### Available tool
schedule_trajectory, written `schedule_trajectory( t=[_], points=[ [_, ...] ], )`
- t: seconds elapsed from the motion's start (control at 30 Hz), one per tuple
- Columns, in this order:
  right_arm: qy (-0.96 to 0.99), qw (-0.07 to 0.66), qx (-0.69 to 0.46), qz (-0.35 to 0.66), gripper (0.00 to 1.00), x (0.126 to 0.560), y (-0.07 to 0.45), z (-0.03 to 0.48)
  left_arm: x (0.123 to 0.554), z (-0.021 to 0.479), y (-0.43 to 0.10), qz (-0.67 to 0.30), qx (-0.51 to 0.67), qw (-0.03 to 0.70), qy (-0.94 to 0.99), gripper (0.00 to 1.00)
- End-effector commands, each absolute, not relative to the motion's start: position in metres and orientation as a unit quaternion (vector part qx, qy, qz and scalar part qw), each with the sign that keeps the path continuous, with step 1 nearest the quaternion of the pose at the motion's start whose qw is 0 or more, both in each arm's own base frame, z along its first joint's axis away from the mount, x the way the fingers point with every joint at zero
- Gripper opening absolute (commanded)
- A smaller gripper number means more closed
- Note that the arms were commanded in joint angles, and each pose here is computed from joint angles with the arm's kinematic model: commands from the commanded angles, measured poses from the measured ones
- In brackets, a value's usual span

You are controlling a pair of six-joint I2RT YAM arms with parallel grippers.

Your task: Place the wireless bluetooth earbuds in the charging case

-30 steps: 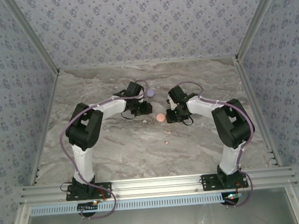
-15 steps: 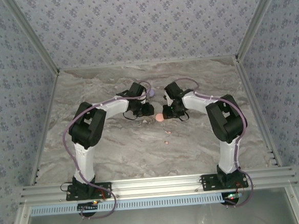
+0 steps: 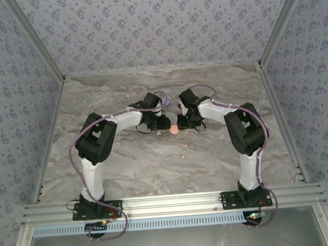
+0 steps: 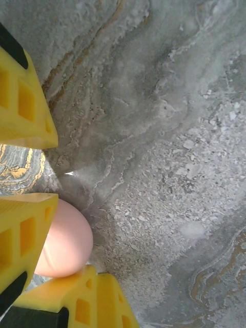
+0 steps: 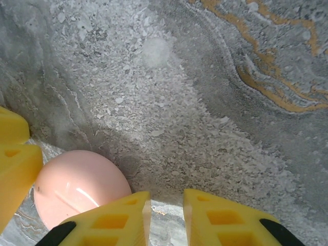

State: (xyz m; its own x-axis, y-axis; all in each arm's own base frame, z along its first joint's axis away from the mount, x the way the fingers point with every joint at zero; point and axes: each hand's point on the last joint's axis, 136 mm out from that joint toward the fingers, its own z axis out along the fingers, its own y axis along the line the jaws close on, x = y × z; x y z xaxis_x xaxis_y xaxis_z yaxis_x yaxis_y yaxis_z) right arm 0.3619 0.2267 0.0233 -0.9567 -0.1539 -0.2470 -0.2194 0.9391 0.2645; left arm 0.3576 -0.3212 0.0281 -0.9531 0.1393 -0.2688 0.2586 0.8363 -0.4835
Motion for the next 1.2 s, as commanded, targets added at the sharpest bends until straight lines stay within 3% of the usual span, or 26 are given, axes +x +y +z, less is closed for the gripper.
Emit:
schedule_trajectory(
  t=[0.0,0.33,0.63,1.17],
  points=[
    [0.981,0.107,-0.099,0.127,0.27,0.361,0.223,0.019,0.338,0.028,-0.311,-0.246,0.108,0.088,0.959,0.3],
    [0.977,0.137,-0.078,0.147,0.32,0.363,0.208,0.049,0.344,0.055,-0.289,-0.229,0.092,0.132,0.96,0.34],
    [0.954,0.127,-0.052,0.265,0.38,0.348,0.227,0.067,0.345,0.073,-0.301,-0.343,0.07,0.139,0.926,0.42],
    [0.947,0.084,-0.024,0.309,0.3,0.344,0.237,0.041,0.34,0.052,-0.319,-0.393,0.061,0.101,0.912,0.45]
  ],
)
